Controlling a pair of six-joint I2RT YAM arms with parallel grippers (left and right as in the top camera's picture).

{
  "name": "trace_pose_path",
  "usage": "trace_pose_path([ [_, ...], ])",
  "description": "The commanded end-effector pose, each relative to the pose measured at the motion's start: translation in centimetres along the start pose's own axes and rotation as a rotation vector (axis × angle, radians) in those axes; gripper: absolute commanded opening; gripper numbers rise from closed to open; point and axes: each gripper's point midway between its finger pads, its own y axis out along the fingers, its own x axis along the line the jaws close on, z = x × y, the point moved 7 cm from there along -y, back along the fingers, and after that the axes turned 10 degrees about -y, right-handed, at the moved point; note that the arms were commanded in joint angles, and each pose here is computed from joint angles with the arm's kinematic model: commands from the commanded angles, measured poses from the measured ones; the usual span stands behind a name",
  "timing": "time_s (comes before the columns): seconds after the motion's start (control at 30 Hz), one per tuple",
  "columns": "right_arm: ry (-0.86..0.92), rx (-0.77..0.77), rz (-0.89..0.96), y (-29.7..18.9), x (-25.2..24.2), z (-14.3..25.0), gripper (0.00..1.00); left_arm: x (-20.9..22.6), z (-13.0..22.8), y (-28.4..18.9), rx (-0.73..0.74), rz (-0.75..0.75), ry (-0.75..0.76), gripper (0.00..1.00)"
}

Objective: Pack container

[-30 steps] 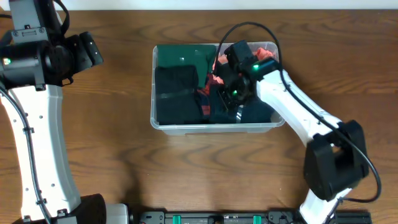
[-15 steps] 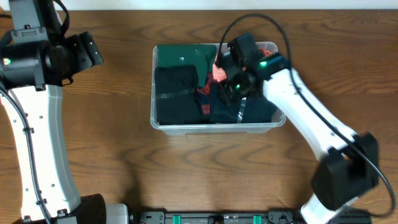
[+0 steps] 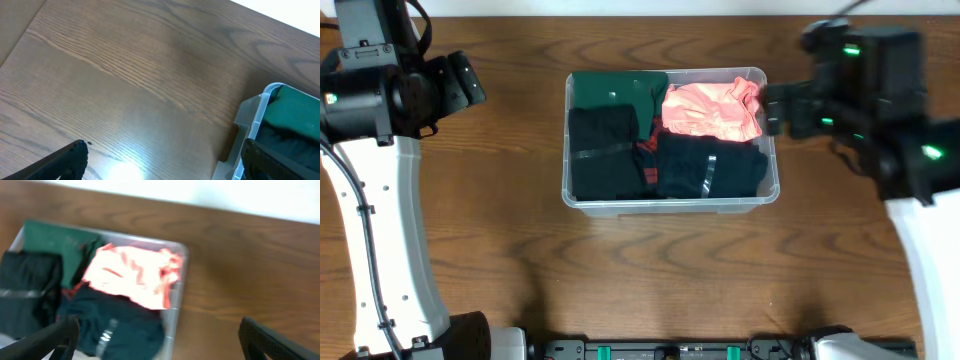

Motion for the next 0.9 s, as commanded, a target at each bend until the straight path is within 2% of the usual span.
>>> trace_pose_path([
  [0.0, 0.018, -0.045, 0.061, -3.1, -1.0, 0.3, 0.99, 0.2, 0.0, 0.4, 0.007, -0.017, 0.001, 0.98],
  [0.2, 0.019, 0.025, 0.03, -5.8, -0.2, 2.9, 0.99, 0.2, 0.0, 0.4, 0.007, -0.017, 0.001, 0.98],
  [0.47, 0.023, 0.165, 0.022, -6.2, 0.1, 5.5, 0.99, 0.2, 0.0, 0.4, 0.007, -0.017, 0.001, 0.98],
  [0.57, 0.015, 0.175, 0.06, -6.1, -0.3, 5.5, 0.99, 0.2, 0.0, 0.4, 0.007, -0.017, 0.001, 0.98],
  [0.67, -0.023, 0.148, 0.121, -5.7, -1.1, 5.1, 0.99, 0.2, 0.0, 0.4, 0.007, -0.017, 0.001, 0.98],
  [0.87, -0.112, -0.095, 0.148, -5.0, -1.7, 4.9, 0.99, 0.2, 0.0, 0.4, 0.007, -0.017, 0.001, 0.98],
])
